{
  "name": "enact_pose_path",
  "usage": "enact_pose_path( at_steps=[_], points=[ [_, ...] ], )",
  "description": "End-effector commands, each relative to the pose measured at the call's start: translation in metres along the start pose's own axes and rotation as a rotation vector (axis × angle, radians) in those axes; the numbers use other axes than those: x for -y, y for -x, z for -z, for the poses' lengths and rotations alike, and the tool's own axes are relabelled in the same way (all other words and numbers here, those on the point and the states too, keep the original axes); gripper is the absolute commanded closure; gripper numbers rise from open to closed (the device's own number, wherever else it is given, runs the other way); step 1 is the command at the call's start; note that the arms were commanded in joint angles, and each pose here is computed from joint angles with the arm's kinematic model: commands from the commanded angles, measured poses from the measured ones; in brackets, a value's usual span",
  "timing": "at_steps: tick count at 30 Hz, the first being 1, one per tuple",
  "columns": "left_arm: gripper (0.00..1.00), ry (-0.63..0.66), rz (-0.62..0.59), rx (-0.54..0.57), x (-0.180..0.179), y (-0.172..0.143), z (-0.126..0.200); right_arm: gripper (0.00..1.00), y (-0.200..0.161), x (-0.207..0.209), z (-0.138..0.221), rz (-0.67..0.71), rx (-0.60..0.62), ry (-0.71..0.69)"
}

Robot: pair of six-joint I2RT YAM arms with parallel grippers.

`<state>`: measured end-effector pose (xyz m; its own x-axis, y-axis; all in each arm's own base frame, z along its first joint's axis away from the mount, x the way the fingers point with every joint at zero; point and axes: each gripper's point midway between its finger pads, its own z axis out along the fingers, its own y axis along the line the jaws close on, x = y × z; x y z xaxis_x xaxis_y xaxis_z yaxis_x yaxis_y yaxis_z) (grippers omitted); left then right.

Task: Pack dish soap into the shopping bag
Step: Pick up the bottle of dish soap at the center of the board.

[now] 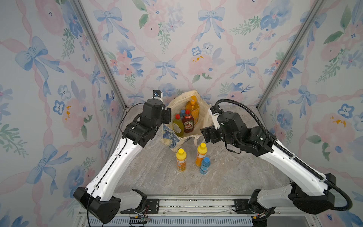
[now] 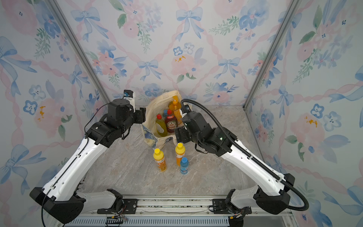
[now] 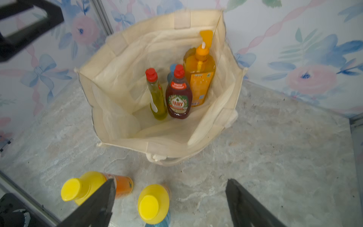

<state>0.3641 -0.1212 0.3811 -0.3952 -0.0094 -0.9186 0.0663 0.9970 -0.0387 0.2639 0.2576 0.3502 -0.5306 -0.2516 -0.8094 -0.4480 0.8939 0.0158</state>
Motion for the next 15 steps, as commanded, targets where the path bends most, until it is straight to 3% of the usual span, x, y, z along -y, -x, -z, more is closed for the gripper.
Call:
enact_pose_path(
  at_steps=[1, 5, 15],
  points=[
    [0.26, 0.102, 0.105, -0.007, -0.021, -0.013, -0.007, 0.10, -0.051, -0.010, -0.014, -0.056, -0.159, -0.001],
    [0.02, 0.146, 0.163, 0.012, -0.036, -0.020, -0.003, 0.09, -0.082, -0.021, -0.031, -0.083, -0.251, 0.033],
    [0.02, 0.127, 0.251, 0.026, -0.044, -0.030, -0.003, 0.15, -0.123, -0.030, -0.070, -0.060, -0.396, 0.013]
  ],
)
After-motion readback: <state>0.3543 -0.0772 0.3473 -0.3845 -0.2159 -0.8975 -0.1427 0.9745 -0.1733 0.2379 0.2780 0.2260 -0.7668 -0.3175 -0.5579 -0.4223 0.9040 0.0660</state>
